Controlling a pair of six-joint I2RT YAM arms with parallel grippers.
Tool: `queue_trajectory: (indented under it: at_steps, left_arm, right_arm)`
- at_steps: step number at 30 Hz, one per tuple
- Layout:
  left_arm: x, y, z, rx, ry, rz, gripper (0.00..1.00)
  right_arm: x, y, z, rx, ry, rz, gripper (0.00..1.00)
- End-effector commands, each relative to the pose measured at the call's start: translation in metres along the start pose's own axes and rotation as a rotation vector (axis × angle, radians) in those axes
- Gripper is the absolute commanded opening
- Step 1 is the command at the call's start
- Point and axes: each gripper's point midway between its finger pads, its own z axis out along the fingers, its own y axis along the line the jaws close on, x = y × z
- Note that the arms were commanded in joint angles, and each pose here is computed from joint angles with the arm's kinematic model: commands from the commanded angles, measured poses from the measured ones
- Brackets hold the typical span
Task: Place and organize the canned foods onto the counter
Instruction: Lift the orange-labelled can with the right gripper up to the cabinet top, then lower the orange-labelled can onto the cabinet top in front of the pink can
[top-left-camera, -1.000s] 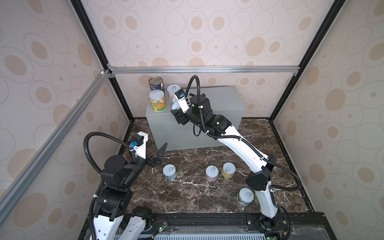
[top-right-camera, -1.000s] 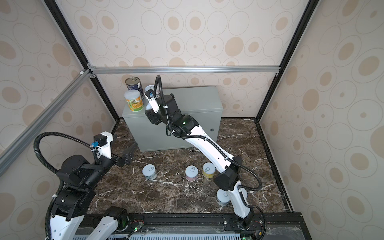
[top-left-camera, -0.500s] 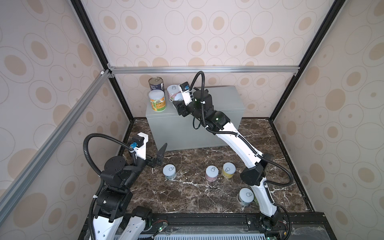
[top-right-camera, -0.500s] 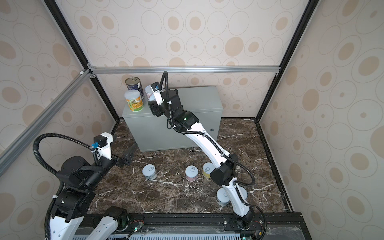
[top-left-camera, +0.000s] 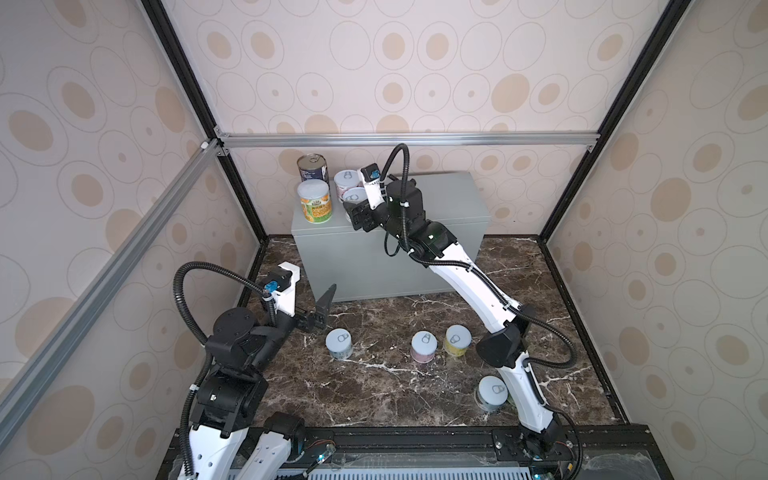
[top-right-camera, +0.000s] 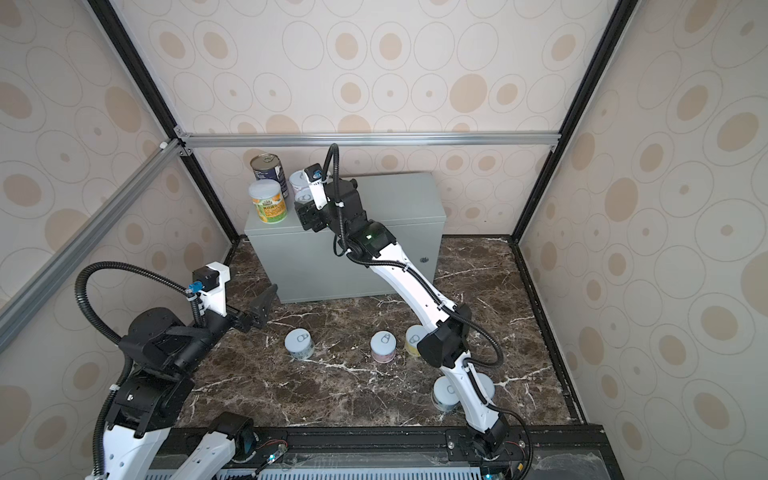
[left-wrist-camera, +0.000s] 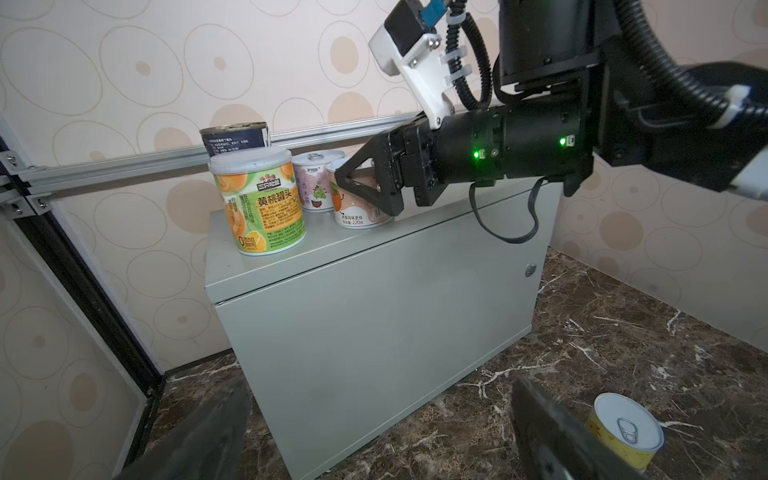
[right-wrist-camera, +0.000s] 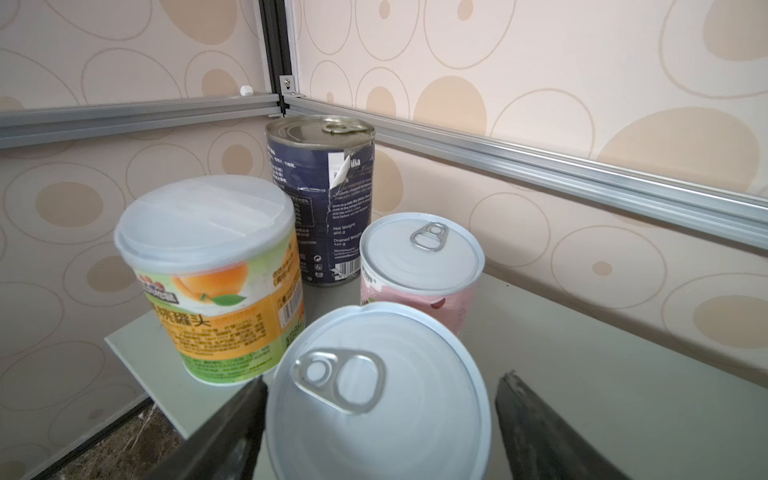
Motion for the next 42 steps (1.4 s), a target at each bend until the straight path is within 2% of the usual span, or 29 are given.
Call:
queue_trajectory:
  at_steps: [1,15,27,37,42]
  left_arm:
    - [-0.01,-0.001,-0.001,0.006,-0.034,0.036,0.98]
    - [-0.014,-0.002,0.0,0.011,-0.035,0.033,0.98]
    - [-0.015,-0.002,-0.001,0.009,-0.035,0.036,0.98]
    - [-0.016,-0.002,-0.002,0.009,-0.039,0.04,0.98]
    - [-0.016,-0.002,-0.002,0.008,-0.04,0.04,0.98]
  right_arm:
    - [0.001,-0.001,0.004,-0.006,-0.007,0.009,0.89]
    - [0.008,0.001,-0.009,-0.033,0.027,0.0,0.94]
    - [0.005,0.001,-0.01,-0.03,0.006,-0.006,0.91]
    - [-0.001,0.004,-0.003,-0.045,-0.019,0.002,0.75]
    - [0.002,0.005,0.003,-0.044,-0.019,0.011,0.72]
